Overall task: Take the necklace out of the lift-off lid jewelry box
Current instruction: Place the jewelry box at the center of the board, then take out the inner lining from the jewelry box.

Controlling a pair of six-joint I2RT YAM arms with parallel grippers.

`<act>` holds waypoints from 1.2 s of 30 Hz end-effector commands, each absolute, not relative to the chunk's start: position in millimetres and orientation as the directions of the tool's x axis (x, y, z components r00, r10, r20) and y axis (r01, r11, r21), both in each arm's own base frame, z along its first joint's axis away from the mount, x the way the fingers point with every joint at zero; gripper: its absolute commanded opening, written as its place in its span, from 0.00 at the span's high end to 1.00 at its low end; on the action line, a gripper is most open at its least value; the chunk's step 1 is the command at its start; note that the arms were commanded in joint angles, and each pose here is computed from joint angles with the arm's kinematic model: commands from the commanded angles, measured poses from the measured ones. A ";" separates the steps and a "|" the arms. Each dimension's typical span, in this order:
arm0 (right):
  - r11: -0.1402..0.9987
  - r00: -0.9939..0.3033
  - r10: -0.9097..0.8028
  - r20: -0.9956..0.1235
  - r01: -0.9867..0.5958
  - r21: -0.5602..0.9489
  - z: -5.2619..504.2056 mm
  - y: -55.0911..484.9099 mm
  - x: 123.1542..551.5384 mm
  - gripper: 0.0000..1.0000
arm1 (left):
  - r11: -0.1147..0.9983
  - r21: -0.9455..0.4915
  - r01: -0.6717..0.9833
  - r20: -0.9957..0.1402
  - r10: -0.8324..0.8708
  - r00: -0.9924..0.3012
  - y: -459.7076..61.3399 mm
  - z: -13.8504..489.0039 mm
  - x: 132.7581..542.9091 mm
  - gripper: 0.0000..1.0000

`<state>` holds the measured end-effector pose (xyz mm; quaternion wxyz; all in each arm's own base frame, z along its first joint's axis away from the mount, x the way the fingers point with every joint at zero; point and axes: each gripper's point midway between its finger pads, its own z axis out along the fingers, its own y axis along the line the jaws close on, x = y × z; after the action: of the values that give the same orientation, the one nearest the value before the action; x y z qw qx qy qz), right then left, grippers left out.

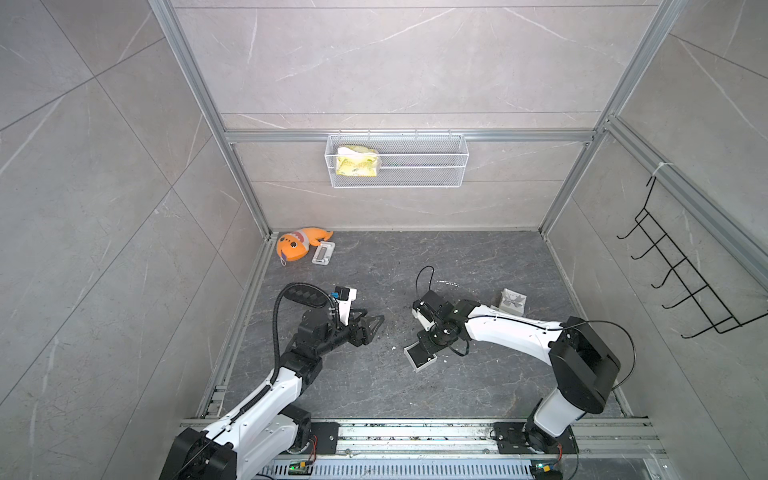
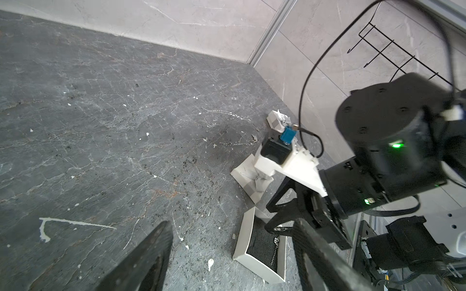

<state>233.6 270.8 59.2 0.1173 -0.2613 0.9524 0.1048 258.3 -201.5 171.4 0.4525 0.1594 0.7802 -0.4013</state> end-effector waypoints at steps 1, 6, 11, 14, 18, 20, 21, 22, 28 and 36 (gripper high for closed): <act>0.828 -0.817 -0.496 -0.295 -0.547 0.123 71.2 274.8 225.3 0.61 | 0.628 -0.446 0.638 -0.863 -0.112 -0.493 -201.8 177.2 263.4 0.23; 0.813 -0.808 -0.520 -0.278 -0.568 0.127 60.3 281.5 216.8 0.60 | 0.622 -0.450 0.641 -0.862 -0.115 -0.494 -202.9 176.2 263.2 0.23; 0.821 -0.811 -0.517 -0.275 -0.560 0.109 43.4 285.9 221.8 0.59 | 0.627 -0.447 0.638 -0.863 -0.114 -0.493 -201.3 175.4 262.1 0.23; 0.824 -0.811 -0.517 -0.274 -0.558 0.100 35.3 290.2 225.9 0.59 | 0.631 -0.444 0.636 -0.861 -0.104 -0.498 -200.5 171.0 260.7 0.24; 0.827 -0.812 -0.520 -0.265 -0.557 0.083 23.7 292.9 229.5 0.60 | 0.644 -0.446 0.622 -0.851 -0.091 -0.516 -198.7 160.0 259.9 0.25; 0.829 -0.813 -0.525 -0.252 -0.556 0.066 16.9 291.4 230.1 0.61 | 0.653 -0.450 0.609 -0.843 -0.085 -0.532 -197.9 152.3 259.6 0.25; 0.831 -0.814 -0.525 -0.246 -0.553 0.057 14.1 289.8 230.8 0.63 | 0.656 -0.454 0.602 -0.837 -0.082 -0.542 -197.4 148.1 259.5 0.26; 0.833 -0.816 -0.526 -0.241 -0.551 0.049 11.3 288.3 231.0 0.64 | 0.659 -0.458 0.596 -0.831 -0.079 -0.551 -197.6 144.2 259.2 0.26; 0.835 -0.817 -0.528 -0.230 -0.549 0.035 4.2 284.9 230.2 0.83 | 0.698 -0.438 0.567 -0.805 -0.023 -0.593 -205.1 118.5 258.0 0.29; 0.815 -0.809 -0.505 -0.302 -0.562 0.143 27.4 305.3 228.8 1.00 | 0.707 -0.352 0.613 -0.789 0.129 -0.601 -244.7 97.2 256.3 0.30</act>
<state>231.9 296.2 20.2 0.1194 -0.2824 0.9479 0.0865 242.4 -231.6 82.0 0.3553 0.1963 0.8519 -0.3309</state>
